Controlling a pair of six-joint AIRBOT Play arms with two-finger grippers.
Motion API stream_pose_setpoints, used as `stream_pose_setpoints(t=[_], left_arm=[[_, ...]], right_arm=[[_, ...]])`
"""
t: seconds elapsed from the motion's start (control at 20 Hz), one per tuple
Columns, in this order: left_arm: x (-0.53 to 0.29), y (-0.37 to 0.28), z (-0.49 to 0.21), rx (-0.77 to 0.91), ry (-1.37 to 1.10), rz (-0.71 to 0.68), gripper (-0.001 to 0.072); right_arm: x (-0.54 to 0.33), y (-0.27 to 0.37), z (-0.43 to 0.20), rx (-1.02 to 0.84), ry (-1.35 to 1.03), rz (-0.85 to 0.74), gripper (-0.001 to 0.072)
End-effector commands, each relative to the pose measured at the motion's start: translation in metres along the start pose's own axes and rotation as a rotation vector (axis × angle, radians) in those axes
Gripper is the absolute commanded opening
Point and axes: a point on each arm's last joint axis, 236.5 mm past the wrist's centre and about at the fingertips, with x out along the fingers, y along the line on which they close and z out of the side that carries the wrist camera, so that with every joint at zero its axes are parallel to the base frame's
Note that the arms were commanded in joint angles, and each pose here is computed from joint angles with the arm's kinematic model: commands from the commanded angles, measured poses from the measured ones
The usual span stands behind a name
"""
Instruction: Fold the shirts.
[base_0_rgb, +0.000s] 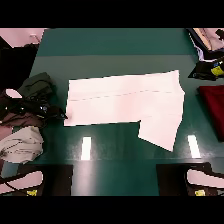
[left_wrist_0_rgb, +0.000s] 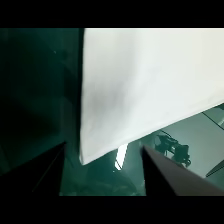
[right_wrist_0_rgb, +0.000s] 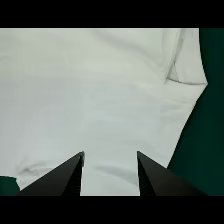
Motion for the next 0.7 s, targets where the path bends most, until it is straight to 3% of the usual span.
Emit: stream_pose_setpoints(t=[0.0, 0.25, 0.3, 0.35, 0.4, 0.5, 0.55, 0.65], left_arm=[[0.007, 0.002, -0.007, -0.018, 0.010, -0.006, 0.0533], [0.017, 0.005, -0.016, -0.051, 0.021, -0.017, 0.0531], [0.017, 0.004, -0.015, -0.053, 0.017, -0.020, 0.0423], [0.017, 0.003, -0.015, -0.053, 0.016, -0.026, 0.0239], [0.017, 0.001, -0.014, -0.056, 0.011, -0.034, 0.0146], [0.015, -0.009, -0.007, -0.073, -0.015, -0.075, 0.0123], [0.014, -0.014, -0.003, -0.077, -0.028, -0.097, 0.0026], [0.008, -0.023, 0.002, -0.069, -0.035, -0.123, 0.0022]], right_arm=[[0.001, 0.012, -0.003, -0.026, 0.012, 0.013, 0.0387], [0.002, 0.014, -0.005, -0.031, 0.020, 0.016, 0.0387], [0.002, 0.015, -0.007, -0.031, 0.028, 0.017, 0.0387], [0.002, 0.015, -0.009, -0.031, 0.036, 0.018, 0.0387], [0.001, 0.015, -0.011, -0.031, 0.046, 0.018, 0.0387], [0.001, 0.014, -0.013, -0.030, 0.056, 0.016, 0.0387], [0.001, 0.014, -0.015, -0.031, 0.064, 0.018, 0.0387], [0.000, 0.015, -0.024, -0.031, 0.103, 0.021, 0.0381]])
